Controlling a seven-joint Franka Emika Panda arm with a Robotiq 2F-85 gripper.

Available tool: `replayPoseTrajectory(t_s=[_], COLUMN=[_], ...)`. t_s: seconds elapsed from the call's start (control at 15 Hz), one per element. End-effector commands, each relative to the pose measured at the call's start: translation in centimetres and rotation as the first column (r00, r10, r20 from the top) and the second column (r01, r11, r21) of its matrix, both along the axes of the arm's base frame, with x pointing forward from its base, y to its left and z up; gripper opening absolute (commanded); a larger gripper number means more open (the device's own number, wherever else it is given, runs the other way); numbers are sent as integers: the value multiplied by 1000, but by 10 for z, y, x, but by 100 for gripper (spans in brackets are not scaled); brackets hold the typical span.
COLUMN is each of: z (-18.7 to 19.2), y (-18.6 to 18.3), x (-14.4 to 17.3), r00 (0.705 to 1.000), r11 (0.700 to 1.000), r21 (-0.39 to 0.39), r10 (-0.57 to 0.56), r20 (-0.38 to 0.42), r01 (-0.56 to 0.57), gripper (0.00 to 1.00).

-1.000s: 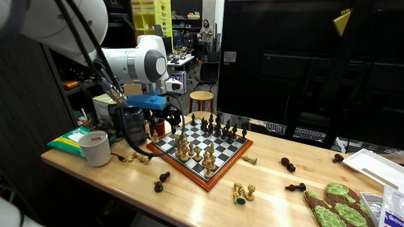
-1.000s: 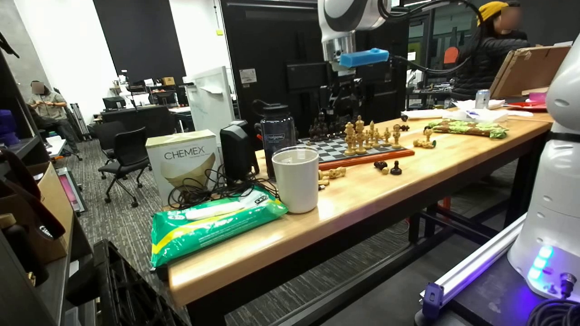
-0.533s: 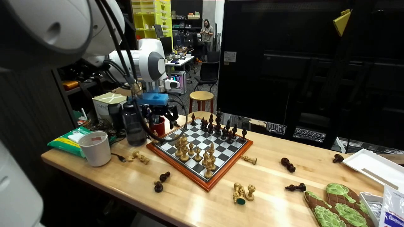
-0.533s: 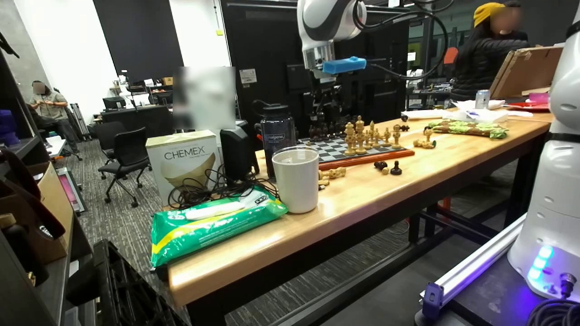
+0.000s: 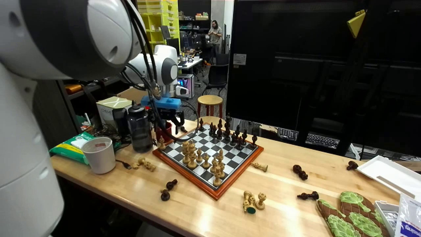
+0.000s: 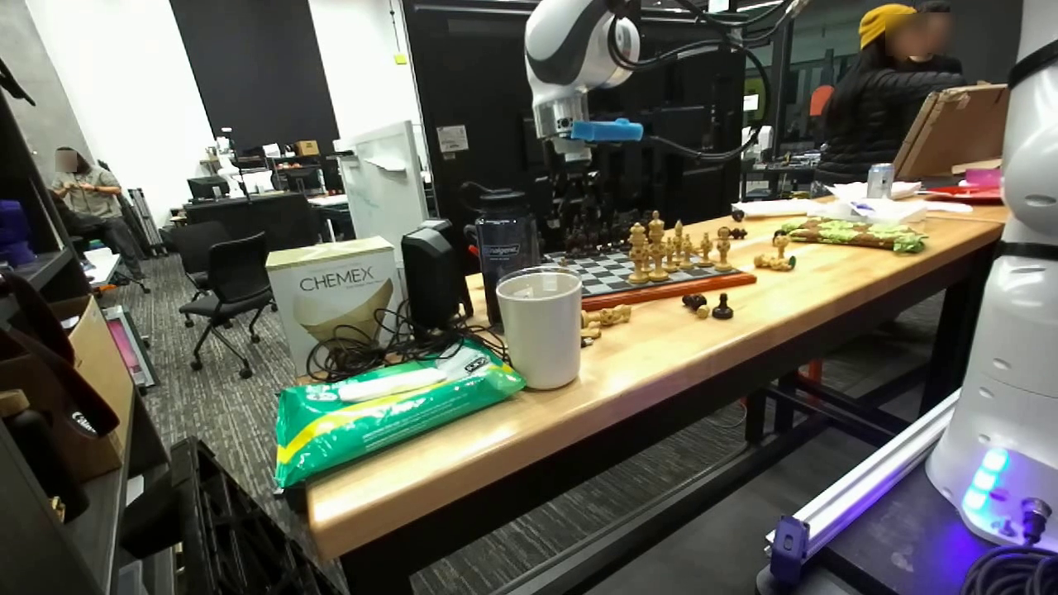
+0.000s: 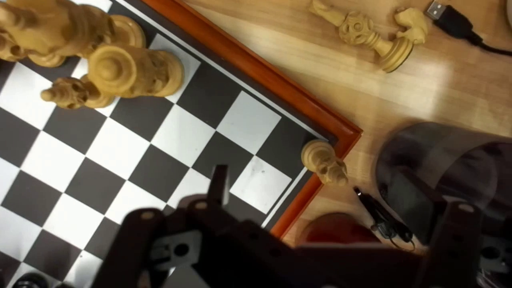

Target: Pick up the white rook from the left corner of the chess board and put it in front of the white queen

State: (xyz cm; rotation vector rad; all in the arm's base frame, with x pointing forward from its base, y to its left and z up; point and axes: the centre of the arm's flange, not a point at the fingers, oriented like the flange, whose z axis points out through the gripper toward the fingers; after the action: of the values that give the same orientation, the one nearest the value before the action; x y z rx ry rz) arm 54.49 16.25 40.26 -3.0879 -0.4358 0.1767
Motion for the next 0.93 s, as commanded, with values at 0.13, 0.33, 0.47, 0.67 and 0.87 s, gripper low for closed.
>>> replayPoseTrajectory(t_s=[0.13, 0.33, 0.47, 0.67, 0.87], z=[-4, -11, -17, -23, -30], y=[10, 9, 9, 8, 9], x=[13, 14, 14, 13, 13], r00=[997, 996, 995, 994, 993], r11=[998, 998, 998, 997, 997], r21=[39, 42, 46, 48, 50], r10=[43, 49, 50, 56, 61], r20=[-57, -71, -82, -94, -103], r01=[-41, -46, -47, -52, -56], gripper=[100, 100, 100, 100, 100])
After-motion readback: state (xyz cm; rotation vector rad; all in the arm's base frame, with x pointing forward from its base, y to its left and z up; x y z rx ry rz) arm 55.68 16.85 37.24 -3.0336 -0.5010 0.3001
